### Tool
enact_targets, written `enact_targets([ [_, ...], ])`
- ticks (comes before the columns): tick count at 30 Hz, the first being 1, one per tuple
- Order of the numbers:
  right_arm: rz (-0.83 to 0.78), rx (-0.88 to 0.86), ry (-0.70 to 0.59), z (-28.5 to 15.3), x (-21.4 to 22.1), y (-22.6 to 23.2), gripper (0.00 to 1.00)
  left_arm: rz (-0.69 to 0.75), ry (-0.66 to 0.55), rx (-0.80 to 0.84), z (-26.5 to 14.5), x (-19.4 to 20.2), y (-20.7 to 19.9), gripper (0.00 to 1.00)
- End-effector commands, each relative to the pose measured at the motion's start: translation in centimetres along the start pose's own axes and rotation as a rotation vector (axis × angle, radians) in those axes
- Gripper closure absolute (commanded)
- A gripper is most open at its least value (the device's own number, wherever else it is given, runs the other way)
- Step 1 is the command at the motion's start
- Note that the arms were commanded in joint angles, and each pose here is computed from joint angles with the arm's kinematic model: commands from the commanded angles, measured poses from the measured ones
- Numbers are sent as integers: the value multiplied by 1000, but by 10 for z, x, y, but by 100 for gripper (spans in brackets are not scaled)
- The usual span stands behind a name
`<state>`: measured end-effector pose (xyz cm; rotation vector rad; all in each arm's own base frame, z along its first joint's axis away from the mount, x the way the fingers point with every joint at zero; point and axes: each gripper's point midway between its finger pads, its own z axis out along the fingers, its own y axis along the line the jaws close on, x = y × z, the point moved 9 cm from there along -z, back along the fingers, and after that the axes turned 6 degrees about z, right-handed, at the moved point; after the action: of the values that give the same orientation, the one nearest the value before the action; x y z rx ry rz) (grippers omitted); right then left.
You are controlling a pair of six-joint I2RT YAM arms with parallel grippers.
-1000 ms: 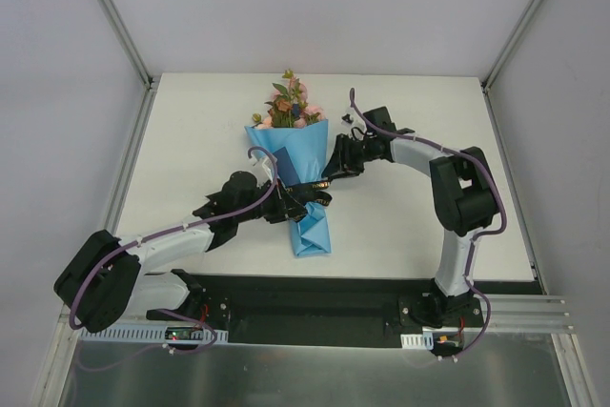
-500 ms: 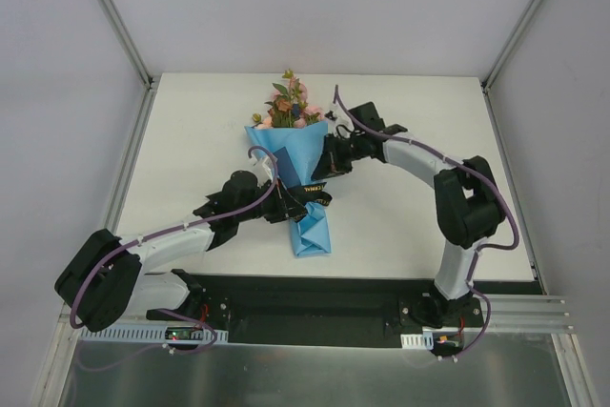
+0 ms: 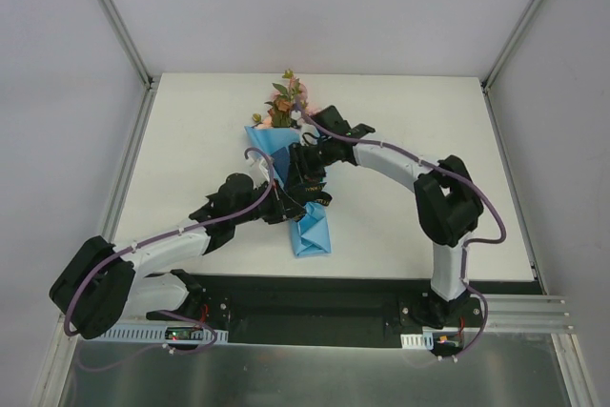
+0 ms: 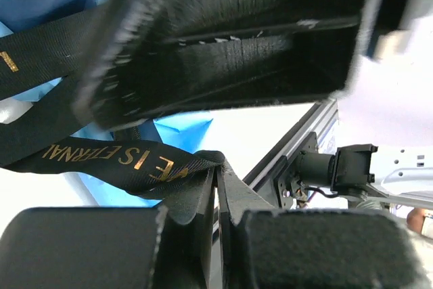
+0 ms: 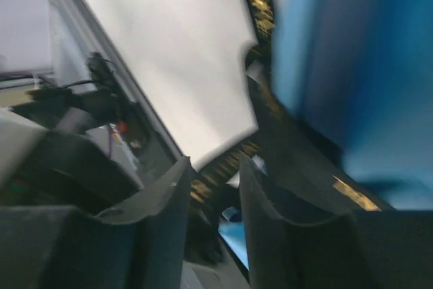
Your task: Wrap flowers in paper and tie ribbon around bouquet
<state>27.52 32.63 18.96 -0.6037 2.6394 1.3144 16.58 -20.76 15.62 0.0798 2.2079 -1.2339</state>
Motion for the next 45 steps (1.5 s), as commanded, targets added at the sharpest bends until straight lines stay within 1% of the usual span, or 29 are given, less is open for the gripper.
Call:
enact_targets([
  [1, 47, 76, -190, -67, -3, -11, 54, 12, -33, 17, 0, -6, -2, 98],
  [2, 75, 101, -189, -71, 6, -22, 52, 14, -31, 22, 1, -7, -3, 98],
  [4, 116, 115, -223, -88, 10, -36, 49, 9, -28, 19, 3, -7, -3, 98],
  [5, 147, 124, -207, -87, 18, -48, 49, 9, -31, 19, 4, -8, -3, 98],
  [7, 198, 148, -217, -93, 22, -69, 48, 7, -30, 21, 5, -9, -3, 98],
  [9, 231, 110, -184, -85, 25, -81, 48, 0, -24, 19, 7, -7, -2, 99],
  [13, 249, 92, -178, -75, 22, -90, 49, -10, -21, 16, 9, -7, 0, 99],
  [21, 267, 56, -138, -50, 15, -98, 55, -18, -23, 12, 9, -7, 1, 99],
  [24, 240, 57, -124, -42, 14, -94, 61, -15, -26, 16, 9, -7, 0, 99],
  [26, 239, 58, -125, -39, 14, -94, 70, -14, -24, 17, 9, -7, -1, 99],
  [28, 230, 56, -134, -39, 13, -89, 77, -13, -27, 17, 8, -7, 0, 99],
  [30, 223, 60, -137, -41, 15, -87, 81, -10, -24, 13, 8, -6, 0, 99],
  [31, 218, 62, -141, -42, 15, -85, 87, -9, -26, 10, 8, -6, 1, 99],
  [34, 208, 83, -138, -46, 18, -80, 97, -12, -20, 4, 9, -4, 3, 99],
  [36, 175, 92, -143, -51, 19, -70, 100, -17, -16, 0, 9, -4, 5, 99],
  [38, 136, 125, -135, -55, 20, -63, 99, -15, -17, 1, 9, -3, 5, 99],
  [39, 91, 123, -138, -55, 16, -49, 100, -15, -19, 1, 9, -2, 5, 99],
  [40, 69, 156, -122, -56, 18, -46, 99, -18, -18, 0, 9, -2, 6, 99],
  [44, -34, 187, -91, -48, 15, -16, 100, -18, -24, 2, 8, -2, 6, 100],
  [45, -44, 185, -76, -43, 15, -14, 100, -18, -26, 2, 8, -2, 6, 100],
])
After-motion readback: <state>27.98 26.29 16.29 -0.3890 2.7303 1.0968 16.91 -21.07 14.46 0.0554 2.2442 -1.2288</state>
